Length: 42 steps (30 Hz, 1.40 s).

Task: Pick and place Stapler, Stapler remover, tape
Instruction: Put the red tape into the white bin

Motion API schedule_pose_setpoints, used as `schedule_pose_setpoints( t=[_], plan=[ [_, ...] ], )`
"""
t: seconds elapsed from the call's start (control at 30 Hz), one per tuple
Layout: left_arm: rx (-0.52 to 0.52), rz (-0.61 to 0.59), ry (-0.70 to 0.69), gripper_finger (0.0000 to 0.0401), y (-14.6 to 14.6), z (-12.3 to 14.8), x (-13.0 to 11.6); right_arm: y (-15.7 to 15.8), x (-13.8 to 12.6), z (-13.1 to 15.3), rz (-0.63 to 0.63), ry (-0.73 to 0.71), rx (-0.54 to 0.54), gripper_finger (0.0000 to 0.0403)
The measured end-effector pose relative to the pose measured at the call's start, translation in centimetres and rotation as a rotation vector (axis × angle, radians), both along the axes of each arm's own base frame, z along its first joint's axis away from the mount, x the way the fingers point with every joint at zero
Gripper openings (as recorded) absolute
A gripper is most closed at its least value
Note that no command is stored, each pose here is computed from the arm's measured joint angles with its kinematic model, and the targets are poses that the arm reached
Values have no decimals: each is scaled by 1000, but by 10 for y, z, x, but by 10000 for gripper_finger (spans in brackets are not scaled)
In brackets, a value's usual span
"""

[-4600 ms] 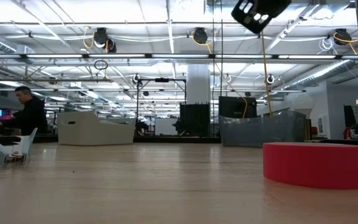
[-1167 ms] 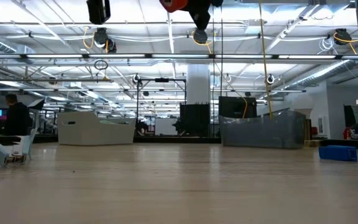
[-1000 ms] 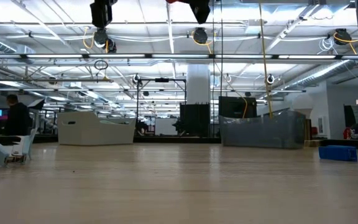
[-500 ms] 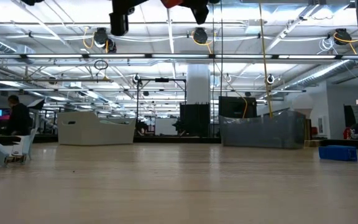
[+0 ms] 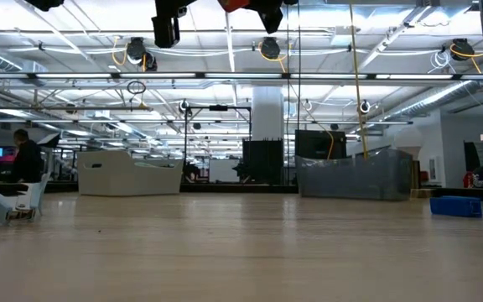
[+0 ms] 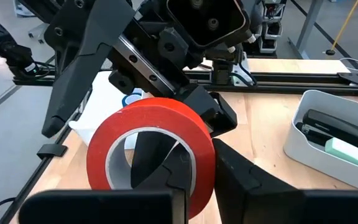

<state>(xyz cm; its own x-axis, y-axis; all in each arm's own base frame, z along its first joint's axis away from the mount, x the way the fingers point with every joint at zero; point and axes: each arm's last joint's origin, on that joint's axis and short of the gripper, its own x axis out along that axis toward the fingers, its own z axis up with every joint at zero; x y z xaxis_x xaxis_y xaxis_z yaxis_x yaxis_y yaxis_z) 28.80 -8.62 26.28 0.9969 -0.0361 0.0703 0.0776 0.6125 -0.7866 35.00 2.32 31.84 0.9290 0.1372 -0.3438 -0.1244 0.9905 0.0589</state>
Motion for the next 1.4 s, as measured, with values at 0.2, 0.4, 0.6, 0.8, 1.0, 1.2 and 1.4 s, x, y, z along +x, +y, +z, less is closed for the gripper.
schedule_pose_setpoints(
  t=[0.2,0.4,0.6,0.8,1.0,1.2,1.4],
  plan=[
    [30,-18,-7,161,-2,1,-1,1,0,0,17,-1,13,36],
    [46,-30,-18,38,-3,2,-1,3,0,0,30,2,20,55],
    [44,-72,9,41,-9,-1,-2,6,-3,-4,119,58,48,92],
    [11,-96,185,44,-14,-18,-5,7,-16,-11,171,208,75,129],
    [-86,-113,360,40,-23,-33,-12,5,-40,-7,166,332,75,147],
    [-280,-231,509,44,-39,-41,-21,4,-62,5,162,373,77,146],
    [-340,-346,764,40,-64,-18,-28,3,-73,15,163,353,76,145]
  ],
)
